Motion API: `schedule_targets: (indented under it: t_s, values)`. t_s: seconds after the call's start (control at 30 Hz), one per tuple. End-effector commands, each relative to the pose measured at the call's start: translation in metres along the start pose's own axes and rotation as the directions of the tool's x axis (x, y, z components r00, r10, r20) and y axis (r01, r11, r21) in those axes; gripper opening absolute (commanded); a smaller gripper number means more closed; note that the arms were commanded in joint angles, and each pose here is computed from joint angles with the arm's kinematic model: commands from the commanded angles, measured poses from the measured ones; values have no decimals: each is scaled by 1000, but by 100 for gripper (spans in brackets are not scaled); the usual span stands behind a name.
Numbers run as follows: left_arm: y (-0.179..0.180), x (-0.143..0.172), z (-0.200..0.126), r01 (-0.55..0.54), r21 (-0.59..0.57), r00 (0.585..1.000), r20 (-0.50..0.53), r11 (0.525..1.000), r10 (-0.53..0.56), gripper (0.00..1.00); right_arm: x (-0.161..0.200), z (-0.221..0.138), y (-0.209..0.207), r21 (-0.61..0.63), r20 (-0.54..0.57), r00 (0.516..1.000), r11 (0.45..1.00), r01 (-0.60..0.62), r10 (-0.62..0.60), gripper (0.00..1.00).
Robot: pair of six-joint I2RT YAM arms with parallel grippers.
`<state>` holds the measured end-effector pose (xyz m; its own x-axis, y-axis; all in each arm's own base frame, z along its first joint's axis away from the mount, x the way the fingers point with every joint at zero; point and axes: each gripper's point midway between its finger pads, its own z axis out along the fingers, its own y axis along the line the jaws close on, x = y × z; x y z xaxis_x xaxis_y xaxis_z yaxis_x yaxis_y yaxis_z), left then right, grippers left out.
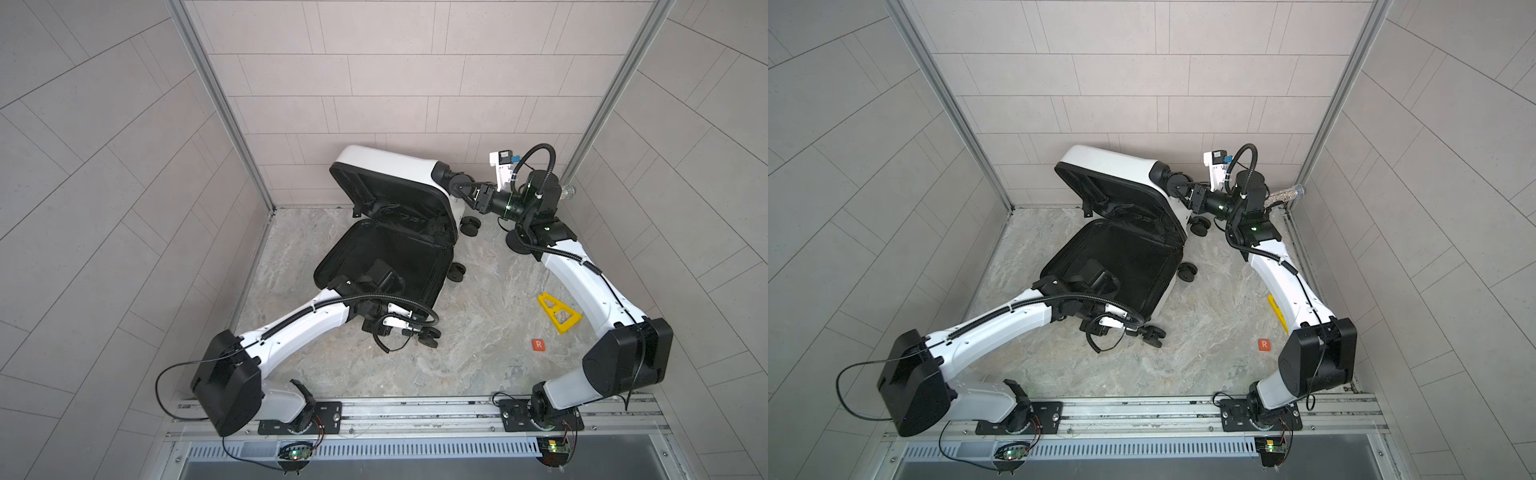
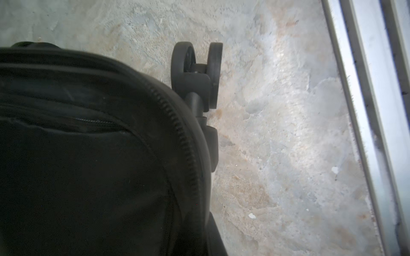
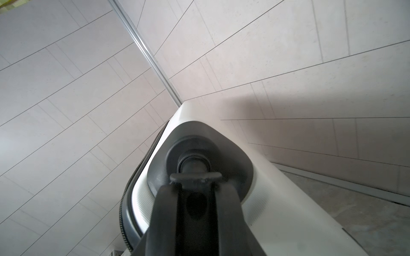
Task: Open the suitcase zippers
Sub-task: Open the suitcase at the center of the board.
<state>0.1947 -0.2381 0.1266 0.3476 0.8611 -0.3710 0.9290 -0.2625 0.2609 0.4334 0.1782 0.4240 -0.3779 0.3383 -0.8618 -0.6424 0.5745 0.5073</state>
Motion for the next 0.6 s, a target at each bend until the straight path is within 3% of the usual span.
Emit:
schedule_targets:
  t_s: [0.0,0.37,0.57]
  values:
    - [-9,-22,-12,138,-37,986,94,990,-134,0,-67,-16,31,32,205,968,990,141,-144,0]
    - [-7,-87,-29,305,-206,918,323,930,-230,0,-65,14,-18,173,215,976,985,8,-45,0]
    - [-25,-108,-23,274,-178,924,321,945,-208,0,-48,28,-48,292,188,981,956,-10,-47,0]
